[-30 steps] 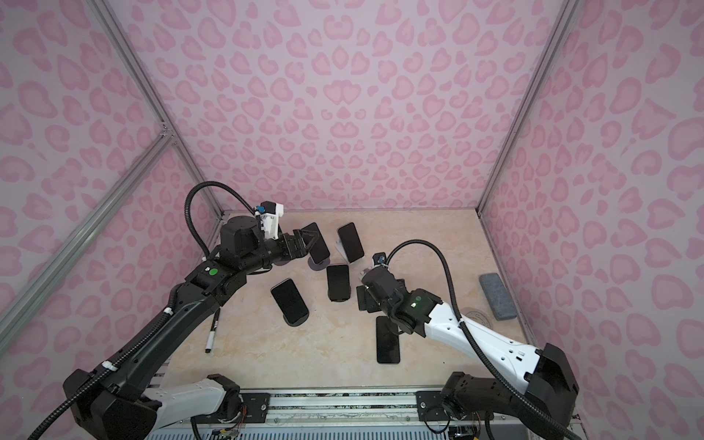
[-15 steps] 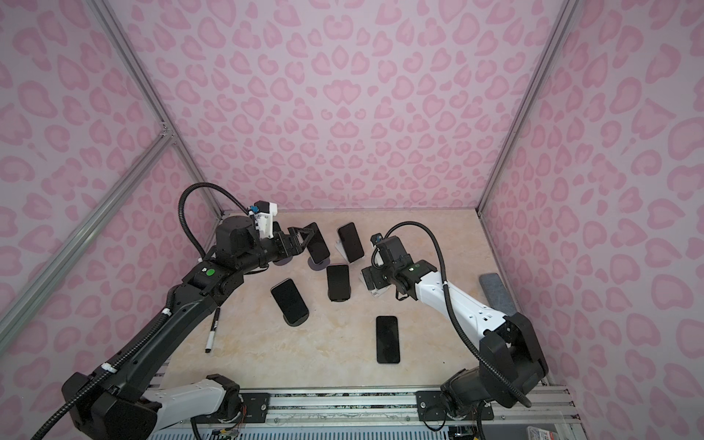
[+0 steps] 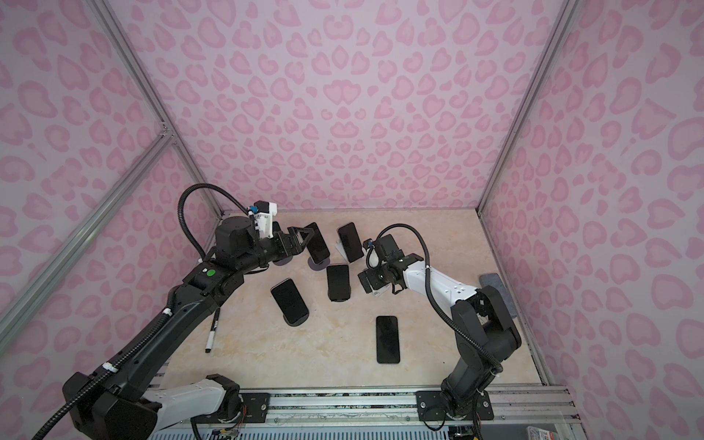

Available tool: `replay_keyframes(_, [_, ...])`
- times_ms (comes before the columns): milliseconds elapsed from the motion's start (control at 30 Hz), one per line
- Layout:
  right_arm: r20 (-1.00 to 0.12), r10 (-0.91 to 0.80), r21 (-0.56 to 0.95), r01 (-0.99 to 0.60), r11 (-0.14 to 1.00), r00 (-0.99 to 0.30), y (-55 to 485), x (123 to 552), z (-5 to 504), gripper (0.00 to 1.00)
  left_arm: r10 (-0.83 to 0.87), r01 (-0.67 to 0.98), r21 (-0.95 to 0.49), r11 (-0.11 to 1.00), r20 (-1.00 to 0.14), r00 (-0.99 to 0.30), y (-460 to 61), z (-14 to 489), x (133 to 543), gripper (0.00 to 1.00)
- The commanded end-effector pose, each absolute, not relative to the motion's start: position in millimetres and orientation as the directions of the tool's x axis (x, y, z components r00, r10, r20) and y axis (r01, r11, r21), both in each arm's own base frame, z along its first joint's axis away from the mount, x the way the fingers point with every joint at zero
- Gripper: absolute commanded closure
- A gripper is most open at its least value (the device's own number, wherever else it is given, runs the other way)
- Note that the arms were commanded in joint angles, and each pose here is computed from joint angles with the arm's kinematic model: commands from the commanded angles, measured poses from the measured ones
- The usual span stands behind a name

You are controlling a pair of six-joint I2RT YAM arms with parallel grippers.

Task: Remove the phone from the phone stand
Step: Pick up the phone stand from the center of the table.

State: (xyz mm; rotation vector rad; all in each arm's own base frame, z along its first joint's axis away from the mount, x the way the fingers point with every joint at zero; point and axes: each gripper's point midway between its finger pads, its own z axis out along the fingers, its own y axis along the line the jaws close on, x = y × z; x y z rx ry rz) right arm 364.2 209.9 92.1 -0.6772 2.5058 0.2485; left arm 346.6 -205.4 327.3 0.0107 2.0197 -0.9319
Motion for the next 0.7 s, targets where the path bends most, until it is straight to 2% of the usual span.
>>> replay_keyframes(0, [-0.535,-0.416,0.013,-0.499,0.866,-0.735,208.6,374.2,83.4,0.06,-0.334,0.366,-0.606,0.706,-0.741,-0.582,-206.6,336.4,348.4,0.07])
replay_keyframes(200, [-0.505,-0.43,-0.05,-0.472,0.88,-0.749,198.9,381.1,66.0,0.18,-0.33,0.354,-0.606,0.712,-0.734,-0.594,-206.5,332.7,350.5,0.07])
replay_keyframes(667, [-0.635,-0.332,-0.056,-0.386,0.921,-0.697,192.0,387.3,84.3,0.38,-0.346,0.329,-0.613,0.718,-0.725,-0.596,-199.6,329.6,355.7,0.07])
